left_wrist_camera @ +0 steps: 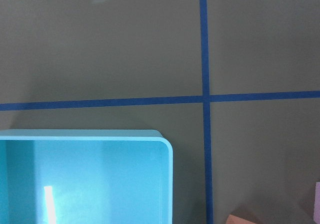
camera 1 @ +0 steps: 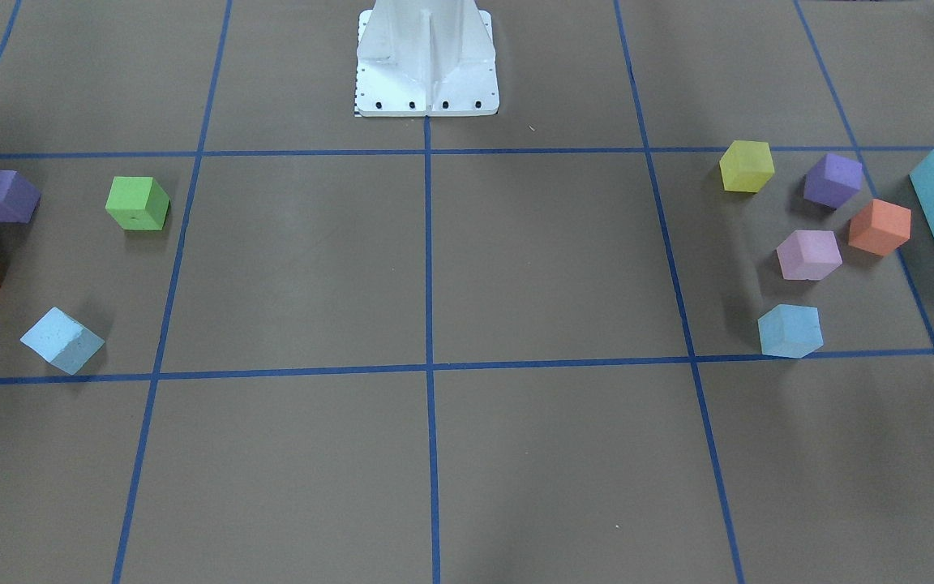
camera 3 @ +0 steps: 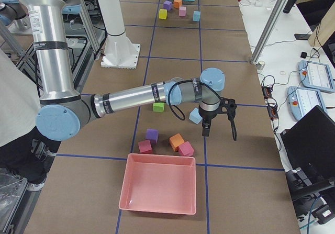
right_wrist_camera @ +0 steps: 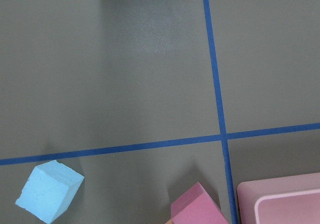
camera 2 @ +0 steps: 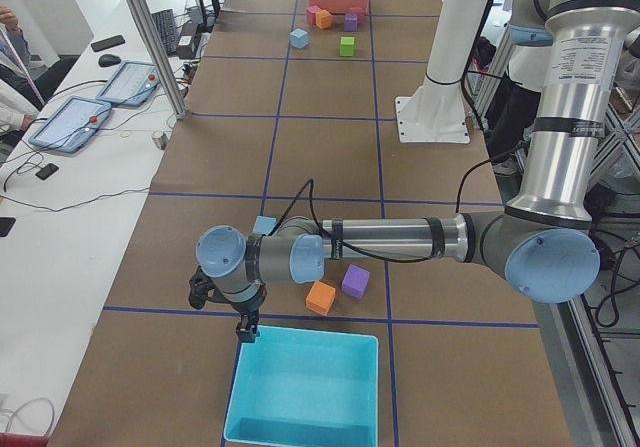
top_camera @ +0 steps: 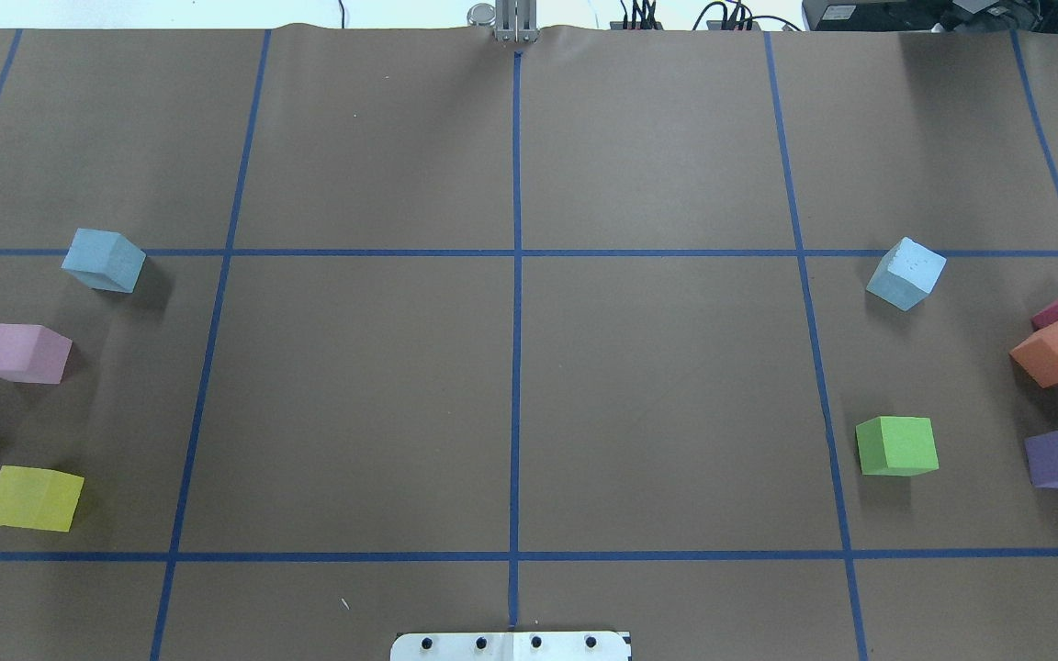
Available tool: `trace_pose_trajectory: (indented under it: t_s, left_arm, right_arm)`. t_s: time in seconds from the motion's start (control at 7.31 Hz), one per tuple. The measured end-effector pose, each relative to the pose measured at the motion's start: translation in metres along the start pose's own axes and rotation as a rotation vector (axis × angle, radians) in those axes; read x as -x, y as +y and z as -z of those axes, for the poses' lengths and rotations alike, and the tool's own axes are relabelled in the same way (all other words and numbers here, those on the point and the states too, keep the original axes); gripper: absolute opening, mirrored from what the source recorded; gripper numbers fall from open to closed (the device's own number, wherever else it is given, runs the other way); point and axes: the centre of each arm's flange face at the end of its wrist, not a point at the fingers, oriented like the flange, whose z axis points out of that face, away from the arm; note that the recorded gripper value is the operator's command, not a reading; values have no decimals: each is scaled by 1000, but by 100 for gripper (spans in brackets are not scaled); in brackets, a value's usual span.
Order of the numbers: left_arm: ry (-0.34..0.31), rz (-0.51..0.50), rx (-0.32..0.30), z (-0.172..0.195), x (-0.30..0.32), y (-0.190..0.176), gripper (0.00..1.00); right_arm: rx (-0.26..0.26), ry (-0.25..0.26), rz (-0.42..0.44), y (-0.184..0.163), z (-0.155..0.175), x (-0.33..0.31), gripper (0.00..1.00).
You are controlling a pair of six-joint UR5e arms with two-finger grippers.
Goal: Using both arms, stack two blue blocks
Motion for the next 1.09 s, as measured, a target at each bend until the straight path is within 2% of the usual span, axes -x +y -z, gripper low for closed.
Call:
trace_pose_trajectory:
  t_s: [0.41, 0.68, 0.96, 1.09]
  left_arm:
    - [-1, 23, -17, 10, -11, 1, 100]
    - [39, 84, -72, 37, -63, -17, 100]
    - [87, 34, -35, 21, -155, -53, 100]
    - [95, 51, -7, 4, -194, -63, 100]
  right_arm:
    - [-4, -19, 18, -3, 8, 18, 100]
    - [-38, -45, 156, -14, 20, 91, 100]
    - [-22, -31, 299, -10, -8, 172, 100]
    - [-19, -11, 349, -4, -20, 196, 100]
